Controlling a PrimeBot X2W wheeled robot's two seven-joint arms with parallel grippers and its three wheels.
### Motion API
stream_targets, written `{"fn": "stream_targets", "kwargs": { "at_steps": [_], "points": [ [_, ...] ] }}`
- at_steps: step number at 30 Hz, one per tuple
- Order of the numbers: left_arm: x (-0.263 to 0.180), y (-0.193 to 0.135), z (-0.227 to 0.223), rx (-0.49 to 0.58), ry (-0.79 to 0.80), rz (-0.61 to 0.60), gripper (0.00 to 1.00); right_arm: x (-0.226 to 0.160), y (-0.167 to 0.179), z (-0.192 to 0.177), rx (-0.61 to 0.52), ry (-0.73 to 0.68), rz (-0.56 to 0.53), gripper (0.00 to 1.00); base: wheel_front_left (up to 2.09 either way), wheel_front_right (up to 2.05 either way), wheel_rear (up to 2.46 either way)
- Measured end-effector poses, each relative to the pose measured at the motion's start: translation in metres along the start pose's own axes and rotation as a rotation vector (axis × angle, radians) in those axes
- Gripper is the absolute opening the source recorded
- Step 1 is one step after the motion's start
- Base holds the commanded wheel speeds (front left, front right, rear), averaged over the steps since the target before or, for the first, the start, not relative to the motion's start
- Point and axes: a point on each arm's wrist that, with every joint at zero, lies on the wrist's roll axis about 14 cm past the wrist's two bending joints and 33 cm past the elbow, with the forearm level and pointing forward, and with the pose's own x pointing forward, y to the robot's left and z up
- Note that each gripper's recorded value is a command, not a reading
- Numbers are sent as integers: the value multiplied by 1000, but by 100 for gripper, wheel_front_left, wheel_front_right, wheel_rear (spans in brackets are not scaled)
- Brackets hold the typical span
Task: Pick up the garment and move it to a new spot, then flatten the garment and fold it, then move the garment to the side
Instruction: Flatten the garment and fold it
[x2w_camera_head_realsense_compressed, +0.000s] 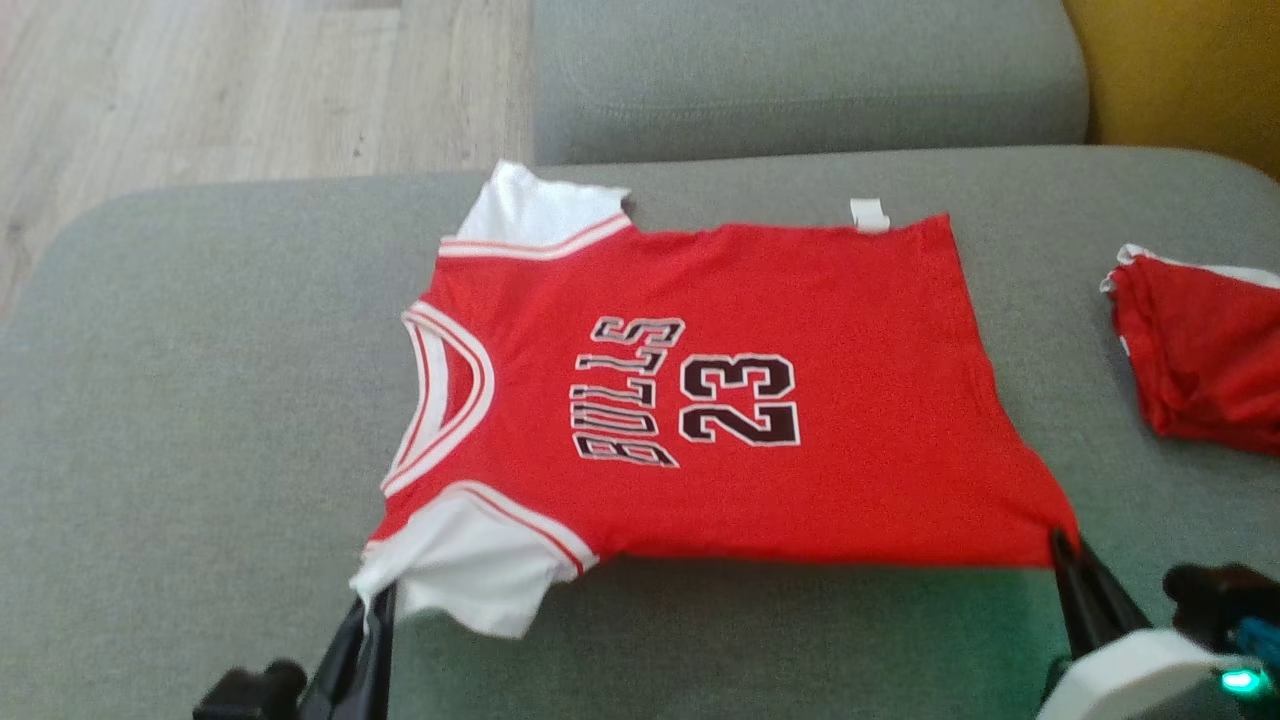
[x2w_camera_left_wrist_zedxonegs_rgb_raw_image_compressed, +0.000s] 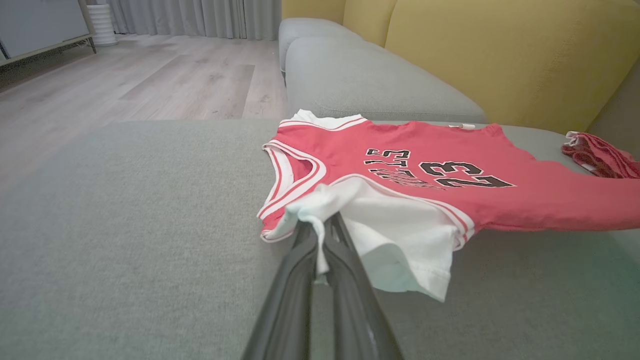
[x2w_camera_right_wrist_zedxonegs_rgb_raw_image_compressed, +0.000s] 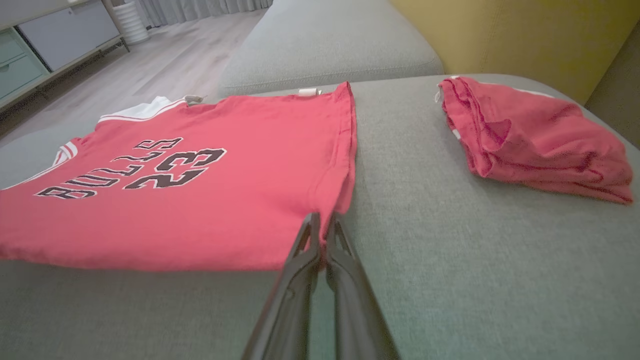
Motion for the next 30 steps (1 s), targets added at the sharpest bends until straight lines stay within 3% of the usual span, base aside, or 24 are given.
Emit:
{"fn": "stream_targets", "kwargs": {
  "at_steps": [13, 21, 30],
  "points": [
    [-17, -15, -38, -85, 139, -39, 0, -15, 5, -44, 92, 205, 24, 0, 0, 0, 0],
    [20, -33, -14, -184, 95, -121, 0, 9, 5, -48, 180, 261, 34, 0, 0, 0, 0],
    [76, -24, 32, -140, -6, -129, 0, 45, 6, -14, 286, 178, 52, 0, 0, 0, 0]
  ]
}}
